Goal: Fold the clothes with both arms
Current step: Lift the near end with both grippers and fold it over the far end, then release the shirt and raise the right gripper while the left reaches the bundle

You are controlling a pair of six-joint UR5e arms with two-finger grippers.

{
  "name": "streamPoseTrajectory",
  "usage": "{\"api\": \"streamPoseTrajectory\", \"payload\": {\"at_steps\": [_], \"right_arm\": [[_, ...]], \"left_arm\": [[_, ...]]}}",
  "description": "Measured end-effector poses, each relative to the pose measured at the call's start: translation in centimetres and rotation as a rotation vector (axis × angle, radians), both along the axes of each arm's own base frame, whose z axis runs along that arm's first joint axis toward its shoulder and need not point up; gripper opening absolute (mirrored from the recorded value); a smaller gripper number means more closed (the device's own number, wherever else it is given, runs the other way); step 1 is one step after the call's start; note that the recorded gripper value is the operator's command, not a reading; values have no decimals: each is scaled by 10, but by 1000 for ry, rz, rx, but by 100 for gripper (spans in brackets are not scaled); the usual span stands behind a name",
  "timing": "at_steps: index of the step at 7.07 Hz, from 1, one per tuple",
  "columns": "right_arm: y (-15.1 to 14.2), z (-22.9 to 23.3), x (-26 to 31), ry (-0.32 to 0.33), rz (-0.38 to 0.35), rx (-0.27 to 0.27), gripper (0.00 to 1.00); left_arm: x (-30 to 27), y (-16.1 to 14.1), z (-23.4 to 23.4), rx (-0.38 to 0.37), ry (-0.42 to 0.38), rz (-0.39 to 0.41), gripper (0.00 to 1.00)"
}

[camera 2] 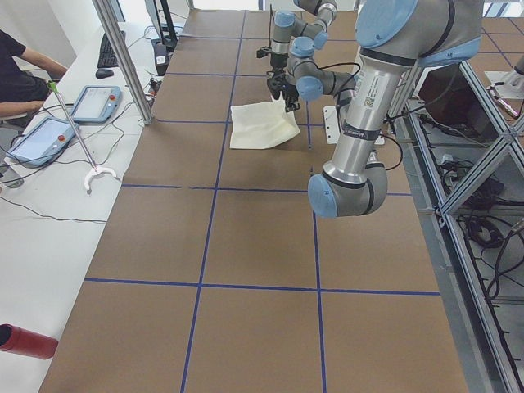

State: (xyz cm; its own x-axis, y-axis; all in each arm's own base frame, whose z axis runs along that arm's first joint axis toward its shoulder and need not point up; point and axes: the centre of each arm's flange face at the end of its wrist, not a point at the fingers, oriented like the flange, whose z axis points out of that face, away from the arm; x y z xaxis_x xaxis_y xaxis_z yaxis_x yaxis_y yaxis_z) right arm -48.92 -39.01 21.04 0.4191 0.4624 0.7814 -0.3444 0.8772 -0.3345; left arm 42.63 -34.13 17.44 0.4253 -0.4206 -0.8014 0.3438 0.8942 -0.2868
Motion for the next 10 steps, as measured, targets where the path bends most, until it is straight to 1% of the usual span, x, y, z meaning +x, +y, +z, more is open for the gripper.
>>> {"api": "streamPoseTrajectory", "payload": {"at_steps": [2, 3, 4, 5, 6, 7, 8, 9, 10], "right_arm": [[-65, -7, -13, 35, 34, -14, 0], [-88, -11, -27, 53, 42, -27, 0], [-105, -9, -43, 73, 46, -40, 86], [-119, 3, -58, 84, 50, -47, 100], [-136, 19, -64, 90, 56, -51, 100], [-163, 30, -53, 88, 50, -51, 100], [-190, 37, -29, 79, 32, -50, 100], [-210, 41, -7, 65, 19, -57, 100], [-217, 38, 8, 47, 3, -57, 100]], "left_arm": [[14, -67, 9, 11, -6, -74, 0], [25, -95, 17, 14, -16, -97, 0], [38, -118, 27, 16, -30, -111, 0], [49, -137, 40, 16, -45, -122, 69], [58, -156, 55, 16, -59, -134, 100], [66, -179, 67, 37, -85, -144, 100], [68, -198, 75, 75, -118, -148, 100], [63, -212, 79, 113, -129, -151, 100], [56, -216, 83, 152, -112, -144, 100]]}}
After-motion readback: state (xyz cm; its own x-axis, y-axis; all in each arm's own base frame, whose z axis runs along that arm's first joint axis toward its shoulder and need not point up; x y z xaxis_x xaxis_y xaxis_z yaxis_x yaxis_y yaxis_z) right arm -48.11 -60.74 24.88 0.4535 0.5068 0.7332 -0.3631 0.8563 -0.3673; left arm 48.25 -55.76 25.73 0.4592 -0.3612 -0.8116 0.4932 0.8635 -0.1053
